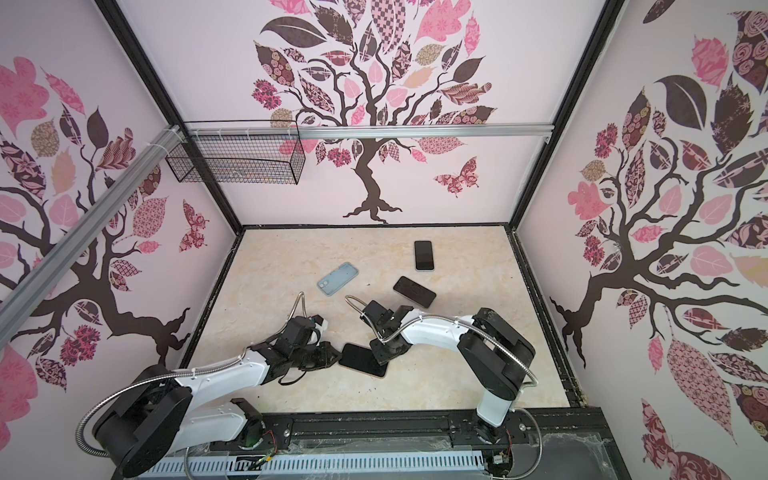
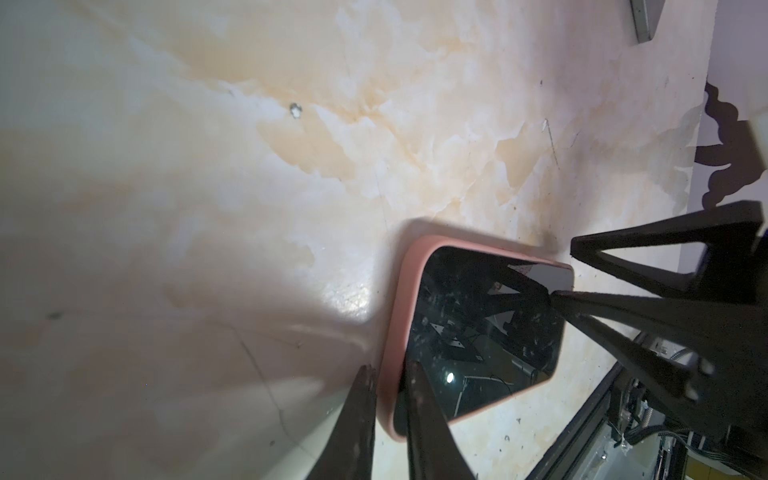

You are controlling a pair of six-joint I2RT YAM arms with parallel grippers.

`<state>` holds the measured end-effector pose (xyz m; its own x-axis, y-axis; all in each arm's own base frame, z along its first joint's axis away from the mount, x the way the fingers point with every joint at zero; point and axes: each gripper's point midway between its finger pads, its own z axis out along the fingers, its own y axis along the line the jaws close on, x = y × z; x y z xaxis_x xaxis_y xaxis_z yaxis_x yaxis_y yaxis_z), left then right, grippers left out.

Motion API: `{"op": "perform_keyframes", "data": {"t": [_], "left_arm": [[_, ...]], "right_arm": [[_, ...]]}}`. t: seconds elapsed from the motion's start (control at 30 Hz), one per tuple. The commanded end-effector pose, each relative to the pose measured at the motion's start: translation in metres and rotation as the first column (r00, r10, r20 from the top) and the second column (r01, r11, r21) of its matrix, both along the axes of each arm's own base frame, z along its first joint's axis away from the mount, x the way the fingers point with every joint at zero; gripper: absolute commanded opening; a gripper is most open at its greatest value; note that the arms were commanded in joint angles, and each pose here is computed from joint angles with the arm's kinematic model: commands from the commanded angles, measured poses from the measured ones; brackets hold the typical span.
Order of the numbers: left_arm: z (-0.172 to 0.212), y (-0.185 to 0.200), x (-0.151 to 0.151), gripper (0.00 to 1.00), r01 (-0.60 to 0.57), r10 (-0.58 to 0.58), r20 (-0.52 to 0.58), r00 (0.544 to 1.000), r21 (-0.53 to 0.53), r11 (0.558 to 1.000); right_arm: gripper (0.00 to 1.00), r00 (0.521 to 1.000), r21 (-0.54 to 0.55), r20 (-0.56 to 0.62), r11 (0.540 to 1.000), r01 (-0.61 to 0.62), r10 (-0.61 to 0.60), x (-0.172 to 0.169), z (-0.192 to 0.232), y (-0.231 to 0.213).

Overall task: Put the phone into the phone case
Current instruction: 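Open both grippers and lift them off the cased phone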

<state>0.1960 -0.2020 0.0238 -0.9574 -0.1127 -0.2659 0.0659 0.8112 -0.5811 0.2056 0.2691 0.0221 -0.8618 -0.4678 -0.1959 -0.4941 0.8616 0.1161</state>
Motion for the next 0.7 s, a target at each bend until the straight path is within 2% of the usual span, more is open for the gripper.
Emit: {"op": "perform_keyframes", "data": {"t": [0.0,0.07,0.2,0.3,0.47,0.57,0.6,0.63,0.67], "left_arm": [[-0.006,0.017,-0.005,0.20,-0.051,0.052,-0.011,0.999,0.063,0.997],[-0.002,0.023,-0.004,0.24,-0.079,0.079,0.005,0.997,0.078,0.994],[0.008,0.040,0.002,0.39,-0.169,0.164,0.059,0.985,0.099,0.981],[0.013,0.057,0.003,0.51,-0.246,0.238,0.081,0.968,0.112,0.963],[0.018,0.089,0.002,0.68,-0.366,0.350,0.120,0.929,0.145,0.919],[0.024,0.104,-0.001,0.83,-0.414,0.392,0.154,0.907,0.160,0.896],[0.028,0.107,-0.001,0.85,-0.425,0.399,0.169,0.901,0.163,0.890],[0.030,0.112,-0.002,0.92,-0.436,0.406,0.180,0.896,0.173,0.883],[0.032,0.117,-0.003,0.93,-0.448,0.415,0.191,0.889,0.183,0.875]], "right_arm": [[0.63,0.995,-0.015,0.052,0.997,-0.080,0.081,0.004,0.014,-0.004],[0.73,0.987,0.003,0.055,0.988,-0.154,0.154,0.001,0.017,0.000],[0.89,0.963,0.071,0.096,0.963,-0.260,0.253,-0.002,0.022,0.012],[0.96,0.949,0.118,0.129,0.946,-0.303,0.288,-0.001,0.028,0.025],[1.00,0.918,0.136,0.211,0.920,-0.369,0.337,0.009,0.030,0.043],[1.00,0.899,0.132,0.236,0.904,-0.406,0.370,0.011,0.027,0.050],[1.00,0.894,0.122,0.239,0.901,-0.416,0.380,0.011,0.024,0.050],[1.00,0.885,0.110,0.247,0.896,-0.430,0.395,0.010,0.021,0.051],[1.00,0.878,0.102,0.250,0.891,-0.442,0.407,0.009,0.018,0.051]]}}
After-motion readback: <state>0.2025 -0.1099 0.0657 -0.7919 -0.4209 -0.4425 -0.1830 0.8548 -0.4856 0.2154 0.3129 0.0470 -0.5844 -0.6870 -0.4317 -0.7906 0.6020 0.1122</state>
